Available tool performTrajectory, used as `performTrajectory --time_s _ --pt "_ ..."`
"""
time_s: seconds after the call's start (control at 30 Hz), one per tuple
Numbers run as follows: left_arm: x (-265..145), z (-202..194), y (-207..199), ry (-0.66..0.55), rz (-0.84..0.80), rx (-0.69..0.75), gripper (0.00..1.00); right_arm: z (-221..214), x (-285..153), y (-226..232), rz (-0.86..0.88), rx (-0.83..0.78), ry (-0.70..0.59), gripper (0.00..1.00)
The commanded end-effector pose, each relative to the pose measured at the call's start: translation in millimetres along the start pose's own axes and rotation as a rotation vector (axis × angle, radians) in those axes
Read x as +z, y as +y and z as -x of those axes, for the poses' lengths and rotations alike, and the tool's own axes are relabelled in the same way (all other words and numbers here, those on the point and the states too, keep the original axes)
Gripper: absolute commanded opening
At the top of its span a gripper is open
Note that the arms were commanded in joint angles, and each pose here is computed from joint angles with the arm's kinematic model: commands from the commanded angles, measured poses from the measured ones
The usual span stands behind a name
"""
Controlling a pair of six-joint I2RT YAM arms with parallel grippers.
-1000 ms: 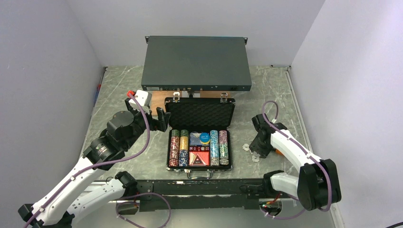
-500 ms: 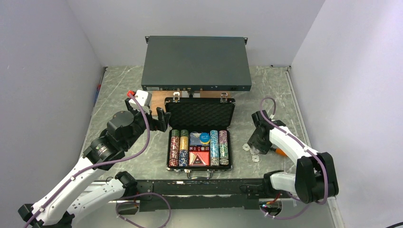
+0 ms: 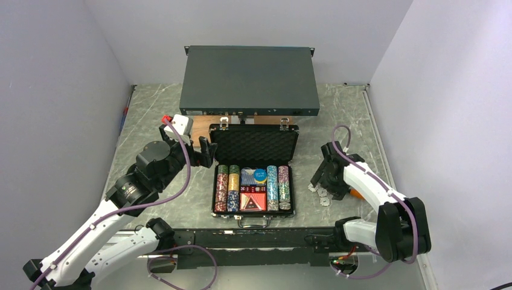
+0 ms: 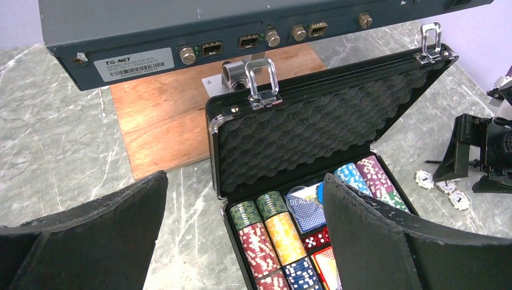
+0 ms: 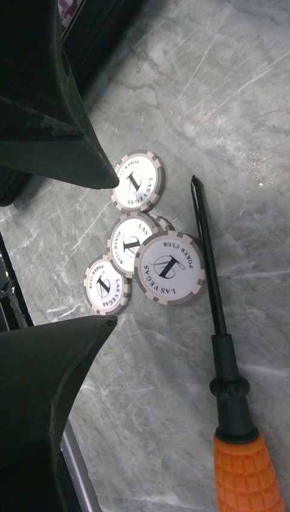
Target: Pack up texas hold em set
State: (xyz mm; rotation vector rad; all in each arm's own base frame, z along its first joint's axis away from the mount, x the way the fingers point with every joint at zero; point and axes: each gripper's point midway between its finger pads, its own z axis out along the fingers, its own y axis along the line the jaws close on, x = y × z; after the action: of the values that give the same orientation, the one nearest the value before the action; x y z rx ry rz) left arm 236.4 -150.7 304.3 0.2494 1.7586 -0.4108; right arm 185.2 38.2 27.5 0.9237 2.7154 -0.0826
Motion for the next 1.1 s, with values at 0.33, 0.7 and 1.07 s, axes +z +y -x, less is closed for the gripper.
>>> performTrajectory --time_s 0.33,0.7,1.07 --pt "0.0 9.3 -3.3 -0.034 -0.018 -0.005 0.99 18.8 3.1 -10.3 0.011 0.075 -0.055 0.76" --pt "0.6 9.1 -2.1 -0.032 -0.012 0.000 0.99 40.8 13.9 -9.6 0.015 0.116 -0.018 0.73" --pt "1.4 7.9 -2.7 -0.026 -0.014 0.005 1.00 31.9 25.6 -4.0 0.033 0.124 0.028 0.59"
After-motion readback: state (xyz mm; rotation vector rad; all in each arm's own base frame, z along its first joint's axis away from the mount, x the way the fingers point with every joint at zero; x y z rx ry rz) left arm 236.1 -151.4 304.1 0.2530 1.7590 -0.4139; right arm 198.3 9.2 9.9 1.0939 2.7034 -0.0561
